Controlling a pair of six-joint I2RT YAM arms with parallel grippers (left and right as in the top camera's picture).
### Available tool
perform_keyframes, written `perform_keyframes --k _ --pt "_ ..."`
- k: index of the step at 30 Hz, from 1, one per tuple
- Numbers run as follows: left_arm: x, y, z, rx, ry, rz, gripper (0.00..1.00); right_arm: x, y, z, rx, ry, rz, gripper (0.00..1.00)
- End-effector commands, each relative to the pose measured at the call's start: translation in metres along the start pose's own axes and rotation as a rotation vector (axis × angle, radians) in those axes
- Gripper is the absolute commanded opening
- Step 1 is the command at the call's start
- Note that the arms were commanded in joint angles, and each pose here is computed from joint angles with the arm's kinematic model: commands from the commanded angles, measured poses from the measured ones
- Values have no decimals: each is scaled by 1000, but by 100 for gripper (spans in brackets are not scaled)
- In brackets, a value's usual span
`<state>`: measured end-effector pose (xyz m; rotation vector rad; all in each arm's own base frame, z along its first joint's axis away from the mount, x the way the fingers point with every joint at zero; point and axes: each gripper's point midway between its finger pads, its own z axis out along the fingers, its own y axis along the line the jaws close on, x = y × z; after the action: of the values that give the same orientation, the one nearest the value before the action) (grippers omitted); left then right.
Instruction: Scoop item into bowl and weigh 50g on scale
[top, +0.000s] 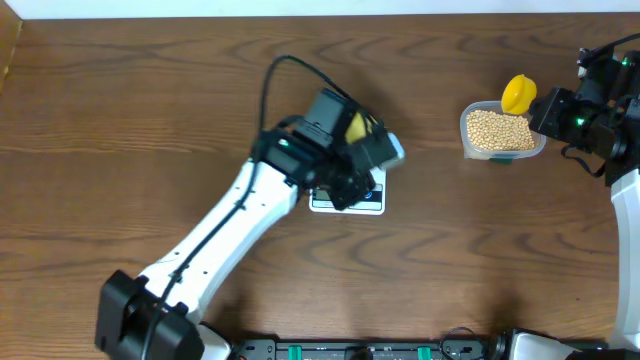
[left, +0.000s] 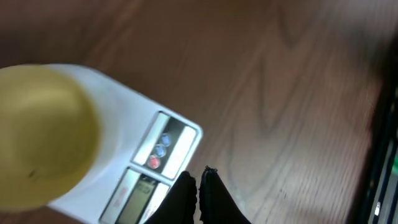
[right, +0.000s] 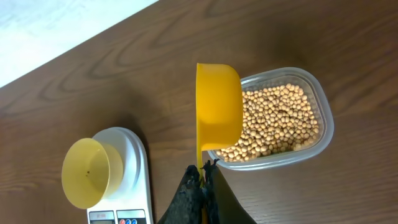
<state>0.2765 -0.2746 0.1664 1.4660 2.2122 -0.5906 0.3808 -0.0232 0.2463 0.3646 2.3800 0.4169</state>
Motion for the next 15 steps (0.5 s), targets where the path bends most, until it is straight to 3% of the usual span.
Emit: perform_keyframes --k 1,8,15 --pt "17 -4 31 -6 122 104 8 -8 3 -9 -2 -33 -28 1" --pt "37 -19 74 57 243 225 8 -9 0 -9 14 -36 -28 1" --pt "60 0 95 -18 363 247 8 -9 0 -9 19 -38 -28 1"
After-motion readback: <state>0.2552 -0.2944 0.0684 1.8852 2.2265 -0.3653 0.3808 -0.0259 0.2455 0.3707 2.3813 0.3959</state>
